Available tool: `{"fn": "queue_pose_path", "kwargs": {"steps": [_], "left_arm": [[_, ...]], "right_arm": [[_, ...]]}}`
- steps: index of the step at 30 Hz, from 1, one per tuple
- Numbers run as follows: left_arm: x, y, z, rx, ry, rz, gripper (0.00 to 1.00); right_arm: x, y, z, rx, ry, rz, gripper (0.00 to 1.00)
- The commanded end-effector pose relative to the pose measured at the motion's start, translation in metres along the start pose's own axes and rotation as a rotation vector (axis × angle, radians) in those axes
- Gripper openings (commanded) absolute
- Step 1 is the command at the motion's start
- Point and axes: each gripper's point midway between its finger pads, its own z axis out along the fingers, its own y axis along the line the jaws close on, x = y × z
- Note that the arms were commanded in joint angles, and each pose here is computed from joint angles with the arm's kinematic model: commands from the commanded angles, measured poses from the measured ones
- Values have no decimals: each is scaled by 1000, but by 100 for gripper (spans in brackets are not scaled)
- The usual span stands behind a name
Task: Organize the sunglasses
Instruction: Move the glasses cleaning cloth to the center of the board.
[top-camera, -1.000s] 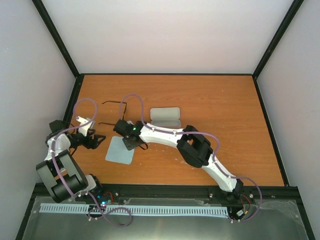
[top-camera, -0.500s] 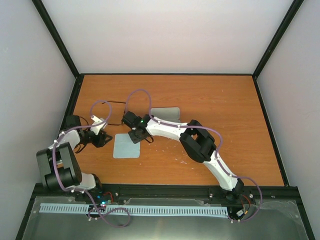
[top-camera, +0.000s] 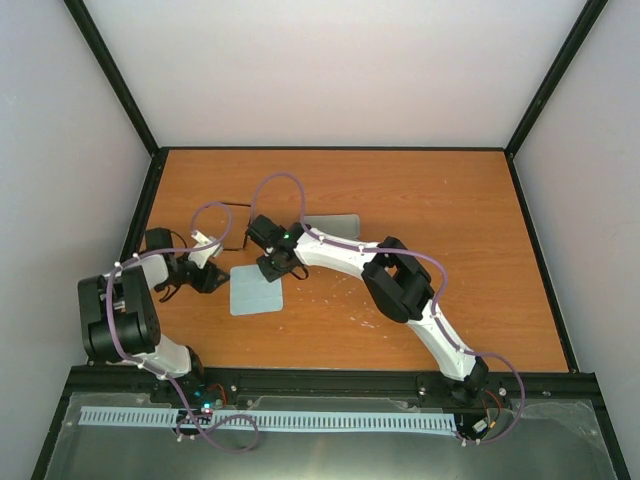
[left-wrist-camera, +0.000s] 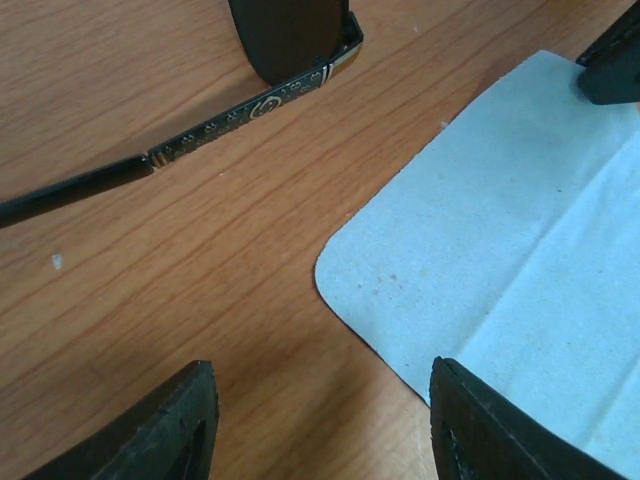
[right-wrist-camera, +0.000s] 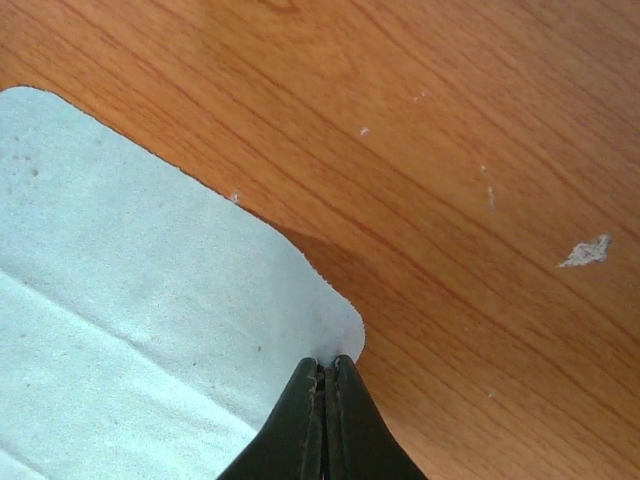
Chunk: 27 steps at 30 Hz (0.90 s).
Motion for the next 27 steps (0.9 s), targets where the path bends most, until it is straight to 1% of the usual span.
{"fn": "queue_pose_path", "kwargs": {"steps": [1, 9, 15, 20, 27], "left_arm": [[-10, 11, 7, -41, -4, 27, 59], [-11, 0, 21, -30, 13, 43, 57], [-12, 6, 22, -65, 7, 41, 52], [0, 8, 29, -76, 69, 36, 48], [5, -2, 33, -53, 95, 56, 46]], "right_arm": [[-4, 3, 0, -18, -1, -5, 3], [-4, 4, -2, -21, 1, -5, 3], [-1, 4, -1, -20, 11, -4, 3], [-1, 5, -2, -22, 10, -3, 3], [1, 4, 0, -20, 15, -3, 3]]}}
